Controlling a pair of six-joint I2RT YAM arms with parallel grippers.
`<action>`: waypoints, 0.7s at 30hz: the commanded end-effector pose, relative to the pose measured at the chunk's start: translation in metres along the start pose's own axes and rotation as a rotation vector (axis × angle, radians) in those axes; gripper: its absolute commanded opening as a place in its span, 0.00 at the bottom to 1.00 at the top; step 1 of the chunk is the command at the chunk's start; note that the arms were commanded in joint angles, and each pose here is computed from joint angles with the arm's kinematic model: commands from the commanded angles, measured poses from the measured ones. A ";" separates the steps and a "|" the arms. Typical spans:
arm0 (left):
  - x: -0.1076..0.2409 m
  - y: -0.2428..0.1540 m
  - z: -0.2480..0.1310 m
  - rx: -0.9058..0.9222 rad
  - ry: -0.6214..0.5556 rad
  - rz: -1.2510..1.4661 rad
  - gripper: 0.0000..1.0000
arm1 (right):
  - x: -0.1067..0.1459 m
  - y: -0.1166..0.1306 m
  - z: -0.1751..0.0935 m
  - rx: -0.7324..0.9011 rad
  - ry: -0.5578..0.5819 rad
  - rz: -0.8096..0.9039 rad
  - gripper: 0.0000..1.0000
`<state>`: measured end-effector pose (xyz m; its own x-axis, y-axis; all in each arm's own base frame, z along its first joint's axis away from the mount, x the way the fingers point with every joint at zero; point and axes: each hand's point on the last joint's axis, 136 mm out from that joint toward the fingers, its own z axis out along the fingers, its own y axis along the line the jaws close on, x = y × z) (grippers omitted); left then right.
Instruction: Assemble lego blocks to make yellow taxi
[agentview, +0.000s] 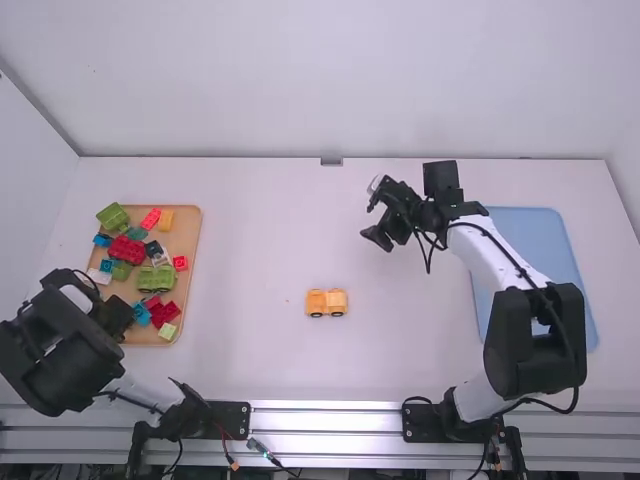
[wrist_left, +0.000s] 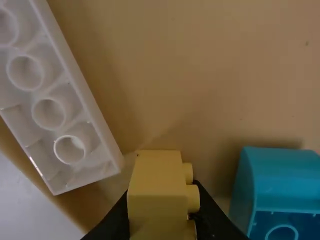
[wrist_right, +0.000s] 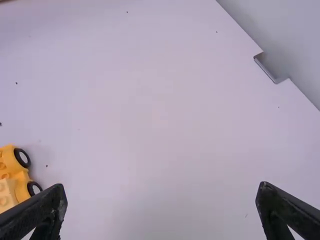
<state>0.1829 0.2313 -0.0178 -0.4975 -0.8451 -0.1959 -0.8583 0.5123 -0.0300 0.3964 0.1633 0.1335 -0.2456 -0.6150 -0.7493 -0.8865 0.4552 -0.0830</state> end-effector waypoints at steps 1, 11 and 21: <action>0.008 0.000 0.006 0.002 0.027 0.022 0.17 | -0.010 -0.004 -0.005 0.011 -0.018 -0.009 0.99; -0.017 -0.013 -0.030 0.051 -0.023 0.033 0.02 | -0.034 -0.008 -0.006 -0.002 -0.129 0.106 0.99; -0.012 -0.097 -0.121 0.357 -0.356 0.309 0.02 | -0.061 -0.004 -0.012 -0.091 -0.245 0.356 0.99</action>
<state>0.2449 0.2037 0.0974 -0.5450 -0.6458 -0.5347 -0.6705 0.7186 -0.1845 0.4122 0.1848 0.1711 -0.3920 -0.3373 -0.8559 -0.8161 0.5569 0.1543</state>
